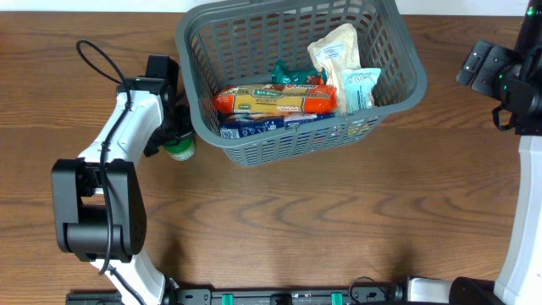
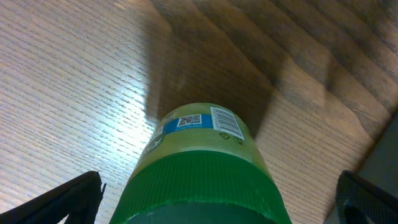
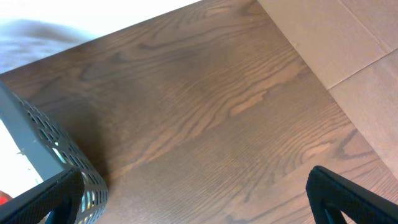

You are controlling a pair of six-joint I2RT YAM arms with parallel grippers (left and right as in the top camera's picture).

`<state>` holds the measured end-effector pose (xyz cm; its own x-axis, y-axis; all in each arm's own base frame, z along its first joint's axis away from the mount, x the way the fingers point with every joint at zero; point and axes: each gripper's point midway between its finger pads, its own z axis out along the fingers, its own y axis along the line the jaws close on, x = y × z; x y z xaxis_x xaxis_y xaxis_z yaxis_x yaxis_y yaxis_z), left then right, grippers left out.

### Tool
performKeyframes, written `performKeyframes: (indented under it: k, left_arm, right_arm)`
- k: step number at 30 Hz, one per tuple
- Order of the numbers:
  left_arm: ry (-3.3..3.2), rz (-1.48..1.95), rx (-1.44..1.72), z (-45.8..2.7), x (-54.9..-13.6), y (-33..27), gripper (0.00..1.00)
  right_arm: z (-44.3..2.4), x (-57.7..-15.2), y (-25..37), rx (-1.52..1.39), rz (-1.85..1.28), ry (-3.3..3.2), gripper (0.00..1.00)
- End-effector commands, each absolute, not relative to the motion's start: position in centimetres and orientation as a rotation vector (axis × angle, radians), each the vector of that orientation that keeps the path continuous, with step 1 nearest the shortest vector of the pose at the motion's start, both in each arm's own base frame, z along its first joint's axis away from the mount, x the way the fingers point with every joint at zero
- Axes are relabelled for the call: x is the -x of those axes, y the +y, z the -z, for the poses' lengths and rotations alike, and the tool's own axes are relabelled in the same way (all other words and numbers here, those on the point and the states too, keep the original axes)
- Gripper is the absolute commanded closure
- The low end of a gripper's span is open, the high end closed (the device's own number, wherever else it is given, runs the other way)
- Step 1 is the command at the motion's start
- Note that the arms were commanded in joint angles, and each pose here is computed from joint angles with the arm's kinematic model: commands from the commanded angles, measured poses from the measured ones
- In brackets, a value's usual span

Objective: Pack container
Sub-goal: 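Close the left gripper around the green-lidded jar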

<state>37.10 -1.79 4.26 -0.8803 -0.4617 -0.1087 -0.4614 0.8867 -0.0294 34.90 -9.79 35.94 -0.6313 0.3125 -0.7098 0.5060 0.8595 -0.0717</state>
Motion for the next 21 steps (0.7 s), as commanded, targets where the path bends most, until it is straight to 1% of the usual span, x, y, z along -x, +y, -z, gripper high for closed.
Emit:
performKeyframes:
  k: [1,7,8,9,10,11,12,14,21]
  left_arm:
    - [2.968,-0.009,0.746,-3.29,-36.33,-1.77,0.00]
    - [2.967,-0.029,0.735,-3.27,-36.32,-1.50,0.00]
    - [2.970,-0.030,0.723,-3.27,-36.33,-1.52,0.03]
    - [2.972,-0.030,0.711,-3.27,-36.33,-1.52,0.09]
    - [2.976,-0.031,0.695,-3.27,-36.33,-1.52,0.20]
    - [2.980,-0.032,0.678,-3.27,-36.33,-1.52,0.40]
    - [2.985,-0.032,0.660,-3.27,-36.33,-1.52,0.69]
    - [2.995,-0.033,0.614,-3.27,-36.33,-1.53,0.94]
    - [3.012,-0.037,0.445,-3.52,-36.66,-1.53,0.95]
  right_arm:
    - [-36.20,-34.73,-10.19,-0.616,0.358,2.284,0.01]
    - [-36.20,-34.73,-10.20,-0.616,0.358,2.284,0.01]
    - [-36.20,-34.73,-10.20,-0.616,0.358,2.284,0.01]
    - [-36.20,-34.73,-10.19,-0.616,0.358,2.284,0.01]
    - [-36.20,-34.73,-10.19,-0.616,0.358,2.284,0.01]
    - [-36.20,-34.73,-10.19,-0.616,0.358,2.284,0.01]
    - [-36.20,-34.73,-10.19,-0.615,0.358,2.284,0.01]
    - [-36.20,-34.73,-10.19,-0.616,0.358,2.284,0.01]
    - [-36.20,-34.73,-10.19,-0.616,0.358,2.284,0.01]
